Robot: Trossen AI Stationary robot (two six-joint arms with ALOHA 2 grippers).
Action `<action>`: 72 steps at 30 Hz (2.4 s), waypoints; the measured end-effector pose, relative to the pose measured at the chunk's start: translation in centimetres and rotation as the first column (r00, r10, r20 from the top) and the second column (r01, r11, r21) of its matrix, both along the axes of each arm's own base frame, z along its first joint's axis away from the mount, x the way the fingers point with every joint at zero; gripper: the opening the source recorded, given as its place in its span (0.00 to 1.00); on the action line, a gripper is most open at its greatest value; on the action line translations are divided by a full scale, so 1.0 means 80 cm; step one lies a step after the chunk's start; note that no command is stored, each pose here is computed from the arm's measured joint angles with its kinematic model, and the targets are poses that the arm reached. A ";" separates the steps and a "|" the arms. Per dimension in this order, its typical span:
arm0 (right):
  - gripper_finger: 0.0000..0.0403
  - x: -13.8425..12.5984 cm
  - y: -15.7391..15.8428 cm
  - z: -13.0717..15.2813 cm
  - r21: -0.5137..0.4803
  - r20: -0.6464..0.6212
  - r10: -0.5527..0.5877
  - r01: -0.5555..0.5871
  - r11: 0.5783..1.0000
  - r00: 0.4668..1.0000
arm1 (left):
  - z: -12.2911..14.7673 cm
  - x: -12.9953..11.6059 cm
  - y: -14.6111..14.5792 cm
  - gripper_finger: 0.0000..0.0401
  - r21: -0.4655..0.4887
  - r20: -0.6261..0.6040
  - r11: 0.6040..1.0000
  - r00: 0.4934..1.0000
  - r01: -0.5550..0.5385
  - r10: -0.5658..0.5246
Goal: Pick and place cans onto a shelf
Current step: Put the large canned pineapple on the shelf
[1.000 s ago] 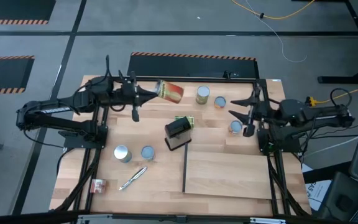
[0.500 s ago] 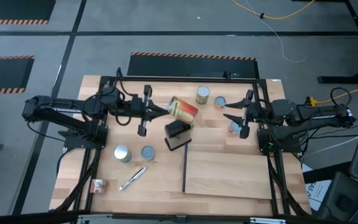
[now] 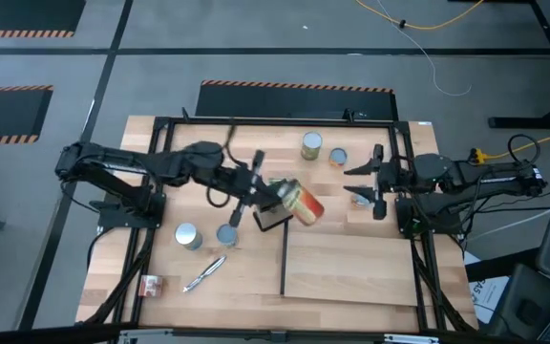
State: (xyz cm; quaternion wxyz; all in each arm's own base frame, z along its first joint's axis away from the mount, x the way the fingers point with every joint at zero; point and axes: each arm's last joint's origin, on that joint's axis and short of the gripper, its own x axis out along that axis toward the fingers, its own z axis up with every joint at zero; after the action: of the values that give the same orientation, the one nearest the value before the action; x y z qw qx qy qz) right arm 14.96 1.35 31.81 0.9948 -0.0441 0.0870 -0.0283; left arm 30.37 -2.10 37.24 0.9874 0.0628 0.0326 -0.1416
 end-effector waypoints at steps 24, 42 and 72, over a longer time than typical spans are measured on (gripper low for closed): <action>0.46 0.051 0.002 0.006 0.008 0.152 0.426 -0.432 0.902 0.892 | -0.076 0.080 -0.009 0.00 -0.086 -0.225 0.987 0.963 0.133 -0.150; 0.46 0.161 -0.013 0.020 0.245 -0.150 0.609 -0.567 0.786 0.779 | -0.080 0.079 -0.012 0.00 -0.089 -0.252 0.986 0.955 0.137 -0.156; 0.38 0.182 -0.011 -0.004 0.361 -0.325 0.686 -0.585 0.726 0.651 | -0.084 0.078 -0.009 0.00 -0.074 -0.288 0.994 0.952 0.086 -0.104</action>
State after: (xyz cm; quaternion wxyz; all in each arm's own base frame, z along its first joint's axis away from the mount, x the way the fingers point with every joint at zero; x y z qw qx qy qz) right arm 29.49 0.48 31.46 0.8924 0.0354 0.2890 0.3448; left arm 36.62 -2.86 30.53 0.9654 0.0129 0.1701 -0.1974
